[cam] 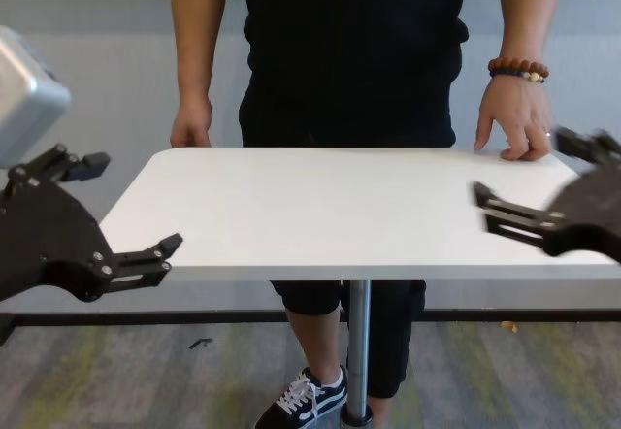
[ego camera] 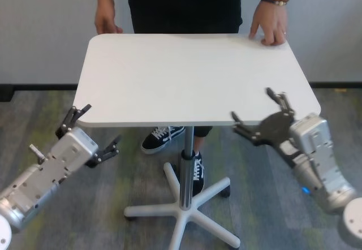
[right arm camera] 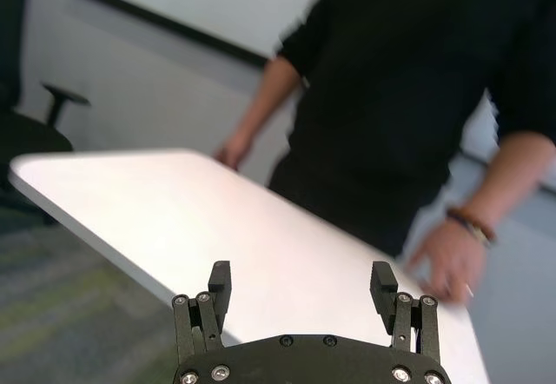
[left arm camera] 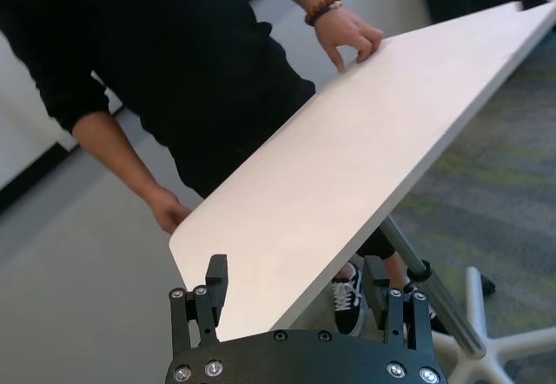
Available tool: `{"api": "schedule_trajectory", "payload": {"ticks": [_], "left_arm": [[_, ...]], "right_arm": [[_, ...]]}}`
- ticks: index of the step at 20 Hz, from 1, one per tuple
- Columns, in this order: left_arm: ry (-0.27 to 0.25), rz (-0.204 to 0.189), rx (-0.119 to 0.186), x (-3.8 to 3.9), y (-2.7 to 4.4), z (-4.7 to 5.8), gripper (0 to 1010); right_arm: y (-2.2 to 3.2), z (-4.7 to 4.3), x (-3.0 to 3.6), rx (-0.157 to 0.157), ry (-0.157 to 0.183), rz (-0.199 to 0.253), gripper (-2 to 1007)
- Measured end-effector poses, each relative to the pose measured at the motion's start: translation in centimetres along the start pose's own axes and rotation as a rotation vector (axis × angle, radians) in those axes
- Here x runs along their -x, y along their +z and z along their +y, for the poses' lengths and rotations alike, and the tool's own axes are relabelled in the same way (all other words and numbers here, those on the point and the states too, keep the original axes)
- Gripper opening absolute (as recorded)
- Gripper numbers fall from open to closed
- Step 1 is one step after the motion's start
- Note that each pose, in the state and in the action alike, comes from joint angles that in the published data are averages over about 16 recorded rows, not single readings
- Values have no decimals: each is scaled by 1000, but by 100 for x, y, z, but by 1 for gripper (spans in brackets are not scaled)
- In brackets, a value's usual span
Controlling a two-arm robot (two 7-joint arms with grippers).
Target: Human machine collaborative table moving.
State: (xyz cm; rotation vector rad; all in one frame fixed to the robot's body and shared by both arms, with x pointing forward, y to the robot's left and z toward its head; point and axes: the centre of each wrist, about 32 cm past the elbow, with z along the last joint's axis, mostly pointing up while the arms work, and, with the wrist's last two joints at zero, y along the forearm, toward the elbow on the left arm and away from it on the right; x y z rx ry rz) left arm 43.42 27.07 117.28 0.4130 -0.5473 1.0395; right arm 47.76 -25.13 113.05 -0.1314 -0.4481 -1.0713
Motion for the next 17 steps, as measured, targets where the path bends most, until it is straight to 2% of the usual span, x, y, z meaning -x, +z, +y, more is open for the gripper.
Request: {"api": "schedule_trajectory", "payload": {"ticks": [5,9,13,17], "left_arm": [[37,102,-20,-63,-206,-137,1000],[74,175,-44,-132,-362,-226,1000],[100,216,-60,-183,-451,-271,1000],[121,246,-73,-225,-518,-303,1000]], "right_arm": [[-75,-85,-273,124,-60,25,1005],[-110,-139,-442,199,-96,37,1005],[-124,-167,-529,236,-115,42,1005],[-130,-181,-572,254,-124,45,1005]]}}
